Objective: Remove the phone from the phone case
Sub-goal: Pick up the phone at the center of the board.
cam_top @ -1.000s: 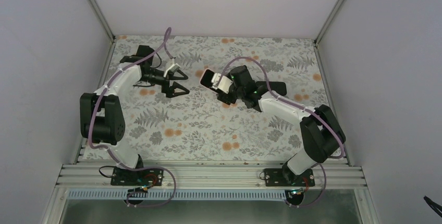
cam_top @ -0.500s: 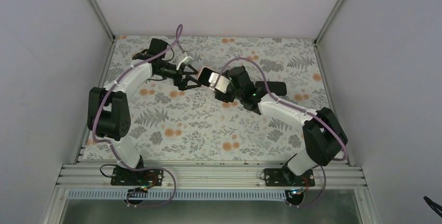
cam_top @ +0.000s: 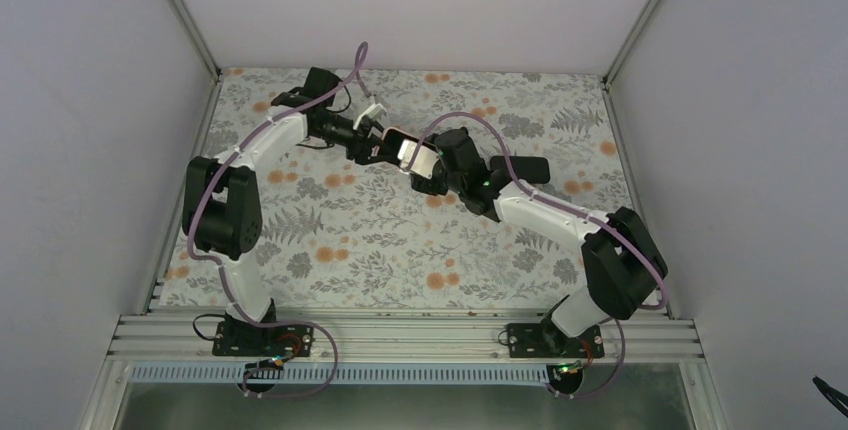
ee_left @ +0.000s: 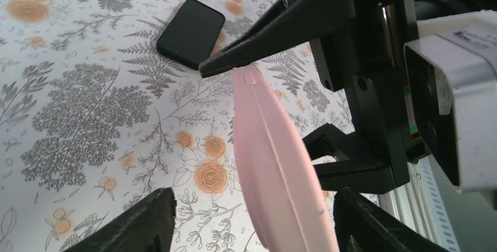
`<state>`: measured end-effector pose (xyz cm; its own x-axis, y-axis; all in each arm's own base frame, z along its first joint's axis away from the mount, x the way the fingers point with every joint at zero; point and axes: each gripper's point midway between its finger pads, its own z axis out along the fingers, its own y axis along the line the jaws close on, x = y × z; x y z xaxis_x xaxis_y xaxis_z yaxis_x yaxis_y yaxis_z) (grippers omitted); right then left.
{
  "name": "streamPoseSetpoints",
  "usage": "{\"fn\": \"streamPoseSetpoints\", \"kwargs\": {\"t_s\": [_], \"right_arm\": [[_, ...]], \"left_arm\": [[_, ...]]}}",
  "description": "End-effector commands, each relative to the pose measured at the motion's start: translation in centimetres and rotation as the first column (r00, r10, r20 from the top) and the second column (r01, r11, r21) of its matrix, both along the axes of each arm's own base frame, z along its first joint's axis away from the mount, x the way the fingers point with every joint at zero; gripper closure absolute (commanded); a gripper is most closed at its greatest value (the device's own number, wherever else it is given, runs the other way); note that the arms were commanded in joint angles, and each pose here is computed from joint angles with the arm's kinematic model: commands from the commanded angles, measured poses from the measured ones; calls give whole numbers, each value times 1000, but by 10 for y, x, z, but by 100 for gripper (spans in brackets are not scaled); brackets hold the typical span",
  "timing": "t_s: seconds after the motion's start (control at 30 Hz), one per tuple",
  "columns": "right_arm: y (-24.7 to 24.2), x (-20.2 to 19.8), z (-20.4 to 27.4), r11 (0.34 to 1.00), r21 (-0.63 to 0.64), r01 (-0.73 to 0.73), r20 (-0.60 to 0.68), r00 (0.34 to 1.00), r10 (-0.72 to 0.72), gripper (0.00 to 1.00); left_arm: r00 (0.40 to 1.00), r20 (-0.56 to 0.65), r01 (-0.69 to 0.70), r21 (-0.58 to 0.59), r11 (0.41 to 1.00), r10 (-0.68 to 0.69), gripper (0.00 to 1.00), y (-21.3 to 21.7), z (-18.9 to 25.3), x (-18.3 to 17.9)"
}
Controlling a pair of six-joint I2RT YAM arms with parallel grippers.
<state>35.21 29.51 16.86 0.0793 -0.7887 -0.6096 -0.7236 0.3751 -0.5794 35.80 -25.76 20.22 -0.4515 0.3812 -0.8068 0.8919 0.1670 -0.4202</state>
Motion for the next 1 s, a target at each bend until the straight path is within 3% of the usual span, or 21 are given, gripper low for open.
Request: {"fn": "streamPoseSetpoints", "kwargs": {"t_s": [0.0, 0.2, 0.33, 0.47, 0.6, 0.67, 0.77, 0.97], "right_arm": [[5, 3, 43, 997, 75, -2, 121, 993, -7, 34], [3, 3, 40, 999, 42, -5, 144, 990, -1, 34], [4, 2, 38, 1000, 22, -14, 147, 989, 11, 31], [3, 2, 34, 1000, 0, -19, 143, 990, 19, 12], [3, 1, 35, 1000, 4, -18, 138, 990, 18, 10], [3, -1, 34, 1000, 5, -22, 127, 992, 22, 1], [1, -10, 35, 999, 8, -54, 86, 995, 53, 0], [-29, -37, 46, 973, 121, -195, -231, 948, 219, 0]], "left_arm": [[997, -20, 74, -60, 995, -75, 38, -7, 10, -6], [992, -18, 123, -118, 985, -126, 62, -11, 20, -15], [987, -8, 155, -138, 978, -158, 72, -13, 25, -21], [985, -10, 170, -139, 976, -173, 96, -17, 27, -24], [984, 5, 178, -138, 974, -179, 98, -18, 28, -27], [983, 6, 180, -137, 974, -181, 98, -18, 28, -28], [982, 10, 187, -130, 974, -187, 98, -17, 27, -31], [978, 91, 193, -29, 981, -190, 98, -8, 17, -36]]}}
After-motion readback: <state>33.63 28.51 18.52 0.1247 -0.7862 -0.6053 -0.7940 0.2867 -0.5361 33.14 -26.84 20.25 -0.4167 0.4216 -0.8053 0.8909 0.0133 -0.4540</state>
